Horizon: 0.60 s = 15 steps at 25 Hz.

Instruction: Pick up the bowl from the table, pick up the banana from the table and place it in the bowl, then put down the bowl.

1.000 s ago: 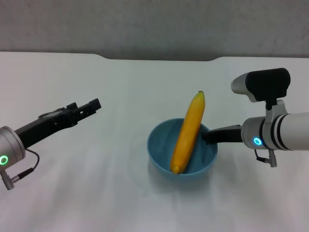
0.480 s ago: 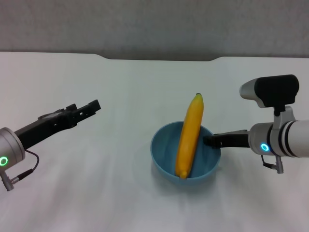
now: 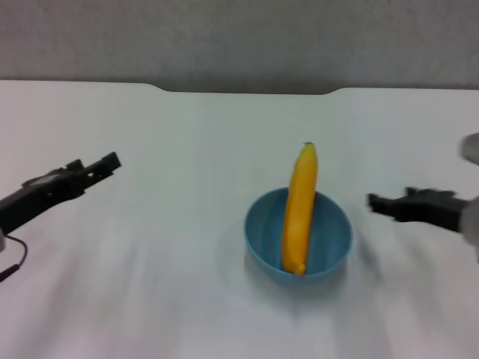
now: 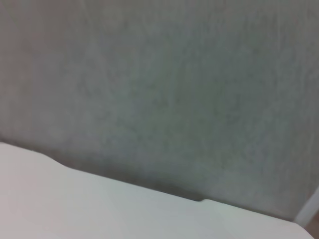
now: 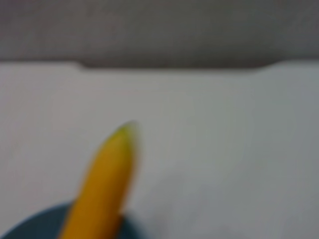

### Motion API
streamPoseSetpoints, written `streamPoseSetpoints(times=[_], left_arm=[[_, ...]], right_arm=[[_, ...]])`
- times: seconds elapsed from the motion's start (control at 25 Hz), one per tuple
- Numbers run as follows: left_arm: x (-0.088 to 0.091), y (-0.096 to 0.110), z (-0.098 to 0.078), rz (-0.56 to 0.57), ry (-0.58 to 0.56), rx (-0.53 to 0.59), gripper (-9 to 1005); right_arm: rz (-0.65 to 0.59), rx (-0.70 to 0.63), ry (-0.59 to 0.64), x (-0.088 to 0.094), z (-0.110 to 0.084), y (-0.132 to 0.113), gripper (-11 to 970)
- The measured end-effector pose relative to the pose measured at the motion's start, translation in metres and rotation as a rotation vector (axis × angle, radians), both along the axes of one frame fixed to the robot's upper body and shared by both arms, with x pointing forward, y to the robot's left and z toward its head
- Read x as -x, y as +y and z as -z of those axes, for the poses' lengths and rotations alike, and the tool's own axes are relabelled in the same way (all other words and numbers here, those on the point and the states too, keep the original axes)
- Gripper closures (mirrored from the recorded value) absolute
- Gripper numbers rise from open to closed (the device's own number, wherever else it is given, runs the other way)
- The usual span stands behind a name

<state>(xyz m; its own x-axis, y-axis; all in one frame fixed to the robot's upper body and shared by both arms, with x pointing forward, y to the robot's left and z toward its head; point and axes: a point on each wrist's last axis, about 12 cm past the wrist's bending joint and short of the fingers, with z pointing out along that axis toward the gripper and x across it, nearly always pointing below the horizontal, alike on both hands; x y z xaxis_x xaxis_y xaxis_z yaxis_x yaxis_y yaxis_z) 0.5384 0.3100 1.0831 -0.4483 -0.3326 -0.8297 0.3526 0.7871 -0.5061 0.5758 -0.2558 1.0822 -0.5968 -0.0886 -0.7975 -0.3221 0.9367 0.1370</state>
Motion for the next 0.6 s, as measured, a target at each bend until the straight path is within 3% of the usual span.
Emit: streamPoseSetpoints(times=[0.2, 0.4, 0.6], left_arm=[[0.006, 0.013, 0.009, -0.048, -0.031, -0.021, 97], [0.018, 0.020, 0.017, -0.080, -0.117, -0.059, 98], [0.035, 0.025, 0.030, -0.092, -0.256, -0.142, 98]], right_arm=[[0.118, 0.045, -0.161, 0.020, -0.003, -0.026, 193], [0.130, 0.087, -0.220, 0.032, 0.003, -0.024, 78], [0.225, 0.135, -0.330, 0.043, 0.007, -0.029, 74]])
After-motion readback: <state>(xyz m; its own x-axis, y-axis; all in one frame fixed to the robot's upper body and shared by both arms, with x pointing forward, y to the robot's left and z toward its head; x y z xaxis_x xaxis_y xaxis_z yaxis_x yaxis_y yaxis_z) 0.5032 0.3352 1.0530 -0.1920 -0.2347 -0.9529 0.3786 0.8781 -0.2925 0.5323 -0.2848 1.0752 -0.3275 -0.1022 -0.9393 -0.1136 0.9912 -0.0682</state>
